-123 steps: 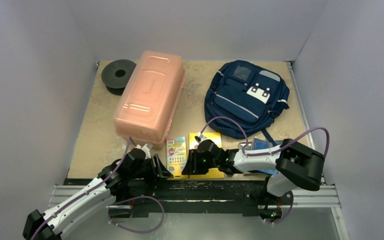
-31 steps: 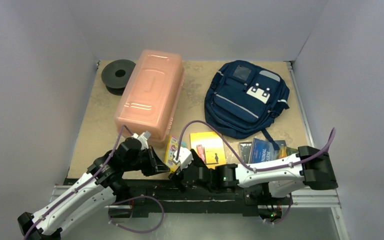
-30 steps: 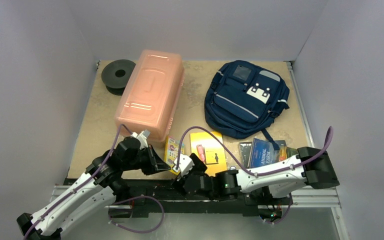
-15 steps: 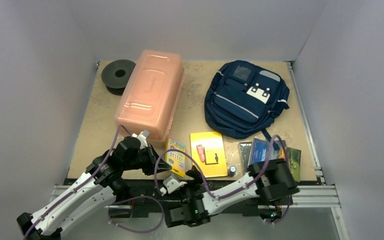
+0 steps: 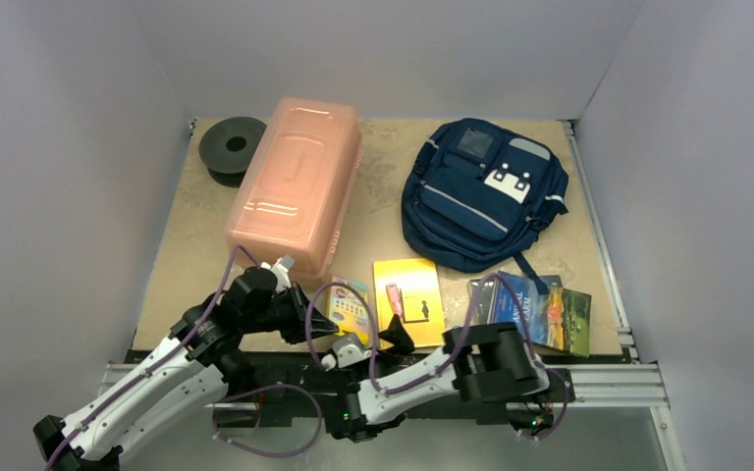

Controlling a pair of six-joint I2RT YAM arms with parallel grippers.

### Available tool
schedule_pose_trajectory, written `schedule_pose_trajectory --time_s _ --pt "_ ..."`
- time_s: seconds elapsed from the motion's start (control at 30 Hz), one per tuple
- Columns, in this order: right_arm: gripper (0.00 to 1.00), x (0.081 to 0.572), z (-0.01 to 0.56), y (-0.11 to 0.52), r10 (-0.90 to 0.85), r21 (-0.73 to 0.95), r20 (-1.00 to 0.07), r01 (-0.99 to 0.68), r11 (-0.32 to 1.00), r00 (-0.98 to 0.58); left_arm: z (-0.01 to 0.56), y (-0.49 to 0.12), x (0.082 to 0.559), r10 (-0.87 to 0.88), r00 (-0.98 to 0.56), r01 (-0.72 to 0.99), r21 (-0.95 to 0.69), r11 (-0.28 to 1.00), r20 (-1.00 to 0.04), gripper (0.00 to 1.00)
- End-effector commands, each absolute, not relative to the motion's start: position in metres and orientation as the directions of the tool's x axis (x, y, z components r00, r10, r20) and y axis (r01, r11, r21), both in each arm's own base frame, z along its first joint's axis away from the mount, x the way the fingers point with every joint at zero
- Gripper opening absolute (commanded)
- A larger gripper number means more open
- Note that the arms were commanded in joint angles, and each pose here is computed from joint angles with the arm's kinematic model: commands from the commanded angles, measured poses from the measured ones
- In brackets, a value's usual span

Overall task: Pack the student bag
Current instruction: Pick up the stationery from the center of the board.

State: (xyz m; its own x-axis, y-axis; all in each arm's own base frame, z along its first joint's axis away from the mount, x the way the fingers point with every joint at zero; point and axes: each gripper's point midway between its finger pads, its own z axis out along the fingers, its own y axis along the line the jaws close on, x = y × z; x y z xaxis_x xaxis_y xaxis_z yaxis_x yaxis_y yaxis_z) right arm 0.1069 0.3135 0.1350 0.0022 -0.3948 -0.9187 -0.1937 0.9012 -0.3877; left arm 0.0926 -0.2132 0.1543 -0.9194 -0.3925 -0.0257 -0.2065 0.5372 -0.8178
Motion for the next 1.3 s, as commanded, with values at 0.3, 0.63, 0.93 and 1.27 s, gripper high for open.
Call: schedule_pose_trajectory --time_s 0.3,0.63,0.93,1.27 --pt "0.99 0.037 0.217 0.364 0.113 0.455 -0.865 -0.671 0.586 -0.489 0.149 -0.215 0.105 -0.415 -0.908 -0.201 -0.805 0.559 -0.061 0.0" --pt "0.99 0.09 0.258 0.372 0.162 0.623 -0.774 -0.691 0.366 -0.612 0.147 -0.215 0.102 -0.418 -0.907 -0.205 -0.817 0.538 -0.048 0.0" --pt "0.99 0.116 0.221 0.346 -0.166 -0.014 -0.982 -0.843 0.537 -0.089 0.163 -0.221 0.1 -0.425 -0.905 -0.235 -0.839 0.49 0.006 0.0" --pt "0.96 0.086 0.204 0.361 -0.197 -0.187 -0.975 -0.867 0.462 0.105 0.173 -0.222 0.096 -0.463 -0.879 -0.337 -0.835 0.435 0.114 0.0"
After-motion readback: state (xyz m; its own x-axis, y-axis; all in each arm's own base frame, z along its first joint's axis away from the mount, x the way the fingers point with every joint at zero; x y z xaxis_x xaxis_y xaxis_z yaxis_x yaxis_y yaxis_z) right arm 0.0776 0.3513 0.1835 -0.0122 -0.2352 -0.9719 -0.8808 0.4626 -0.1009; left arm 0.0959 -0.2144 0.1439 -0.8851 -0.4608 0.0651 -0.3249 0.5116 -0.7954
